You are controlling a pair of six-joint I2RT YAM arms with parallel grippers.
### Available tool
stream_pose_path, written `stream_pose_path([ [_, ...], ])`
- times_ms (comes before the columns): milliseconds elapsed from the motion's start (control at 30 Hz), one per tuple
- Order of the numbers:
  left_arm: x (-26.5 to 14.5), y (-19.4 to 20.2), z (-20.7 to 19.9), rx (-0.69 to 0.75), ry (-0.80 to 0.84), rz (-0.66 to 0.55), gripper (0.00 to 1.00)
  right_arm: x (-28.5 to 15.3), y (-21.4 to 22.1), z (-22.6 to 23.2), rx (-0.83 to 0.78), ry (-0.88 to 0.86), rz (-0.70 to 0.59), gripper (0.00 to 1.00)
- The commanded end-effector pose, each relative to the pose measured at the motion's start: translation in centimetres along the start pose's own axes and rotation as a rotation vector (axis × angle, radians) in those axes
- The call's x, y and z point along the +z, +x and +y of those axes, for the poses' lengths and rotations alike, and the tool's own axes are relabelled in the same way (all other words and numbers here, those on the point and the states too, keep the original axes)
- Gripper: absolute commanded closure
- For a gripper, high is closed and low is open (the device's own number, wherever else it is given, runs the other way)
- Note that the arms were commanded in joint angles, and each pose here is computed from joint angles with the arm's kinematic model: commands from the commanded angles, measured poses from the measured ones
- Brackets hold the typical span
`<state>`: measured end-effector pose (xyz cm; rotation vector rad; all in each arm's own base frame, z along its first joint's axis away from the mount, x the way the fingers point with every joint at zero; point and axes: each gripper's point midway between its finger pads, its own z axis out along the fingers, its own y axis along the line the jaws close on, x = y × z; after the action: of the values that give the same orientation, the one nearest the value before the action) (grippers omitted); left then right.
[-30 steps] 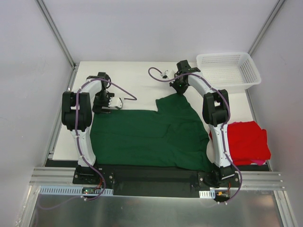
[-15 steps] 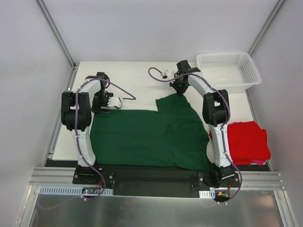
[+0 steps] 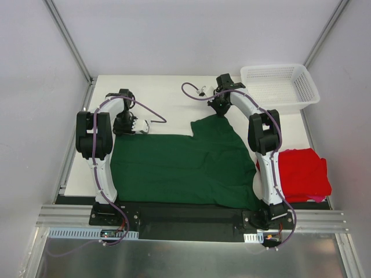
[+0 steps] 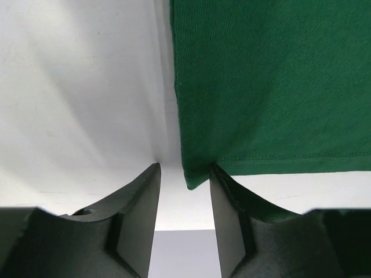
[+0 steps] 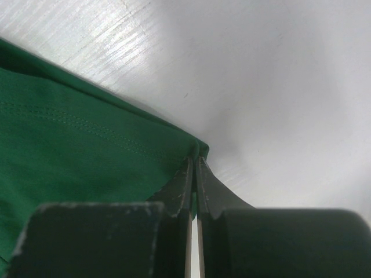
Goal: Fold and stack the t-shirts
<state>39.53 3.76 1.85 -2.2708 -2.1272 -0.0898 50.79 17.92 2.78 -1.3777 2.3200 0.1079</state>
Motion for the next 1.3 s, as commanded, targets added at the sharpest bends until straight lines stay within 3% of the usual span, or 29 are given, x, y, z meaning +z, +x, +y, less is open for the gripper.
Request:
stream_pose_path([
  [0,0.7,0.7,-1.3,-0.005,0.054,0.011,0.63,-2.6,-1.3,-0.3,-0.019,0.032,-0.029,0.99],
  [300,0.7,0.8,-0.9,-0.011,0.048,0.019,1.00,-2.7,-1.3,-0.3,-0.016,0.031,-0.032,0.99],
  [600,0.3,0.7,-1.1,-0.024,0.040,0.016,1.00,-3.2,-1.5,-0.3,-0.020,0.038,-0.035,0.99],
  [1033,-0.9,1.2,-0.6,-0.060,-0.006,0.040,1.00,-8.5,-3.7,-2.7,-0.014,0.143,-0.119,0.99],
  [1267,-1.6,2.2,1.5,-0.091,-0.086,0.091,1.00,-9.3,-3.1,-2.7,-0.026,0.152,-0.114,0.99],
])
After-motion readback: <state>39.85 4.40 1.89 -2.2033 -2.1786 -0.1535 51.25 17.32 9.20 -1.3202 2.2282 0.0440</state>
